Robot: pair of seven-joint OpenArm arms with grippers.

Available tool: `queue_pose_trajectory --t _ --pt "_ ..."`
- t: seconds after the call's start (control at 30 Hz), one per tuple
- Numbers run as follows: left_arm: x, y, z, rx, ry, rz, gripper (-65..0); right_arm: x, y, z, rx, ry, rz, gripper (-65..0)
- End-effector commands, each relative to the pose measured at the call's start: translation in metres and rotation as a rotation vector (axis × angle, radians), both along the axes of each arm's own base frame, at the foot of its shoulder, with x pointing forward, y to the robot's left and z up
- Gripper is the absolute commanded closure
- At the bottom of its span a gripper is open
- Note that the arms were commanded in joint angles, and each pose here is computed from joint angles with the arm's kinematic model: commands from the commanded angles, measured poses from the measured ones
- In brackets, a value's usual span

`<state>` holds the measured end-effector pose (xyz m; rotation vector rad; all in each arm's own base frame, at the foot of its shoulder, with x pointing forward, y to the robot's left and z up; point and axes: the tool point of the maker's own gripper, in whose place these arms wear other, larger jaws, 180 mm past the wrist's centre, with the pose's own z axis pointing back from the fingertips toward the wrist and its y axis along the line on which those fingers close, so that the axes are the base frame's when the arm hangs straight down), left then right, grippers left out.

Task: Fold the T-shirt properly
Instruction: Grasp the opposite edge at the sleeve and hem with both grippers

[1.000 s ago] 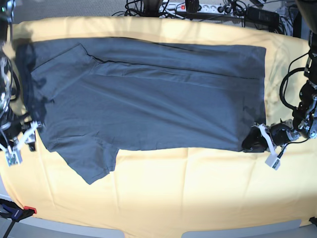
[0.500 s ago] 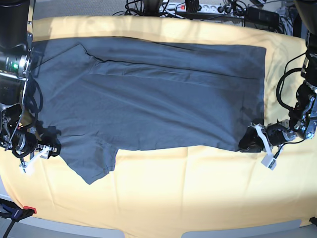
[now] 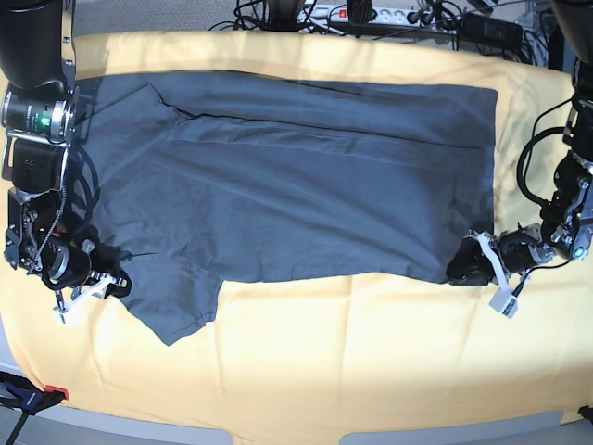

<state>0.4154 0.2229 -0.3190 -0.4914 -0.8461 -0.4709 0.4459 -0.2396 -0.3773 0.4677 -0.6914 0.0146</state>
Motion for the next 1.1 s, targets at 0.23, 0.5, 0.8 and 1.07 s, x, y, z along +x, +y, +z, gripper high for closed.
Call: queue_pose_trajectory --t 0.23,0.5,0.8,1.07 --pt "0.016 0.006 0.029 -0.036 -0.091 0.023 0.0 0.024 -0.025 0.038 -0.034 -0.172 -0.026 0.0" --pt "0.022 0.007 0.034 0.001 -0.169 0.012 0.0 0.043 -0.032 0.062 -0.1 -0.226 -0.026 0.0" --pt "0.038 -0.011 0.034 0.057 -0.26 -0.003 0.0 0.068 -0.055 0.09 -0.233 -0.299 -0.09 0.0" --pt "0.066 -0.03 0.054 0.115 -0.353 -0.004 0.0 0.071 -0.065 0.092 -0.28 -0.315 -0.125 0.0"
